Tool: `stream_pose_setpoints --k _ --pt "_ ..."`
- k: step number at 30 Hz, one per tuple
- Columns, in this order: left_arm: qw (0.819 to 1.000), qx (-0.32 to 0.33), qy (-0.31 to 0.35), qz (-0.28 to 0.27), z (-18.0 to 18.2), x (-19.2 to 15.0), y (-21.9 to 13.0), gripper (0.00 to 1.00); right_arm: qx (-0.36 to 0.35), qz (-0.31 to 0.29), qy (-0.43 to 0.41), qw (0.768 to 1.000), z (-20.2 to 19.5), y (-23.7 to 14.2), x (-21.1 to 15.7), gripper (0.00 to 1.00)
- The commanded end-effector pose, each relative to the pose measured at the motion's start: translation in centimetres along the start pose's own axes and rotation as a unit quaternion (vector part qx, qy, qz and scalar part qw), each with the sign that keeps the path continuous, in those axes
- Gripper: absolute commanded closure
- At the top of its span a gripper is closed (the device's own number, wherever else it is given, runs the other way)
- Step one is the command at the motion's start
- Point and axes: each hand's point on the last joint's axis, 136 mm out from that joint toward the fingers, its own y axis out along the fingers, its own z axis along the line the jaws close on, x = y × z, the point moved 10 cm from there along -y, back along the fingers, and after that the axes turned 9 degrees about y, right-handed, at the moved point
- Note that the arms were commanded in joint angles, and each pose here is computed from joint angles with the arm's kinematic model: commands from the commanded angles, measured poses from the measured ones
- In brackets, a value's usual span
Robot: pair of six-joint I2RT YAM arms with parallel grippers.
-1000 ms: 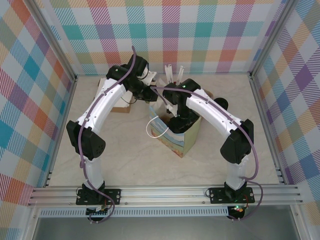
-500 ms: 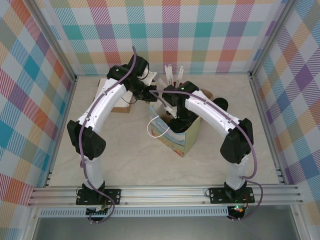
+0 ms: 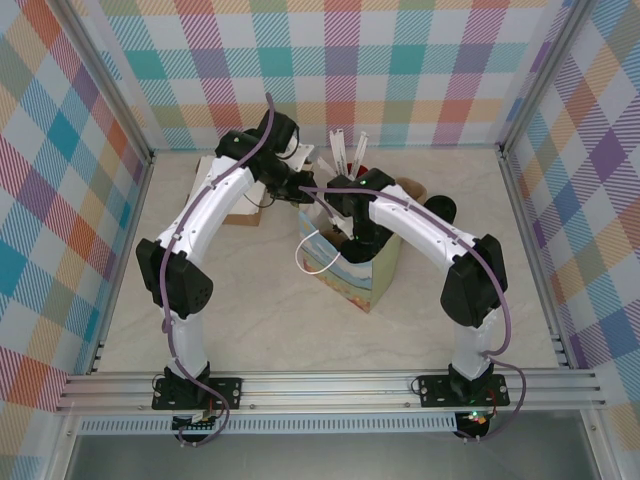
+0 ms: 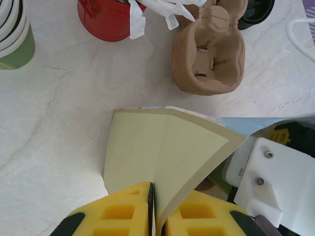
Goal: Pack the takeout coffee
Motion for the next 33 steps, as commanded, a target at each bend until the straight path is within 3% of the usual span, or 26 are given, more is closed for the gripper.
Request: stream_pose_setpoints --k 1,19,33 --pt "1.0 0.006 0.001 0.011 -0.2 -0.1 -0.1 0.86 -0.007 0.007 -0.015 1.0 0.1 0.8 -0.1 0.15" --pt "1.0 0.006 0.001 0.012 -0.3 -0.2 -0.1 0.85 -0.007 0.022 -0.015 1.0 0.1 4.0 0.0 0.15" --pt "1.0 0.006 0.0 0.013 -0.3 -0.2 -0.1 0.85 -0.004 0.005 -0.013 1.0 0.1 3.7 0.0 0.15"
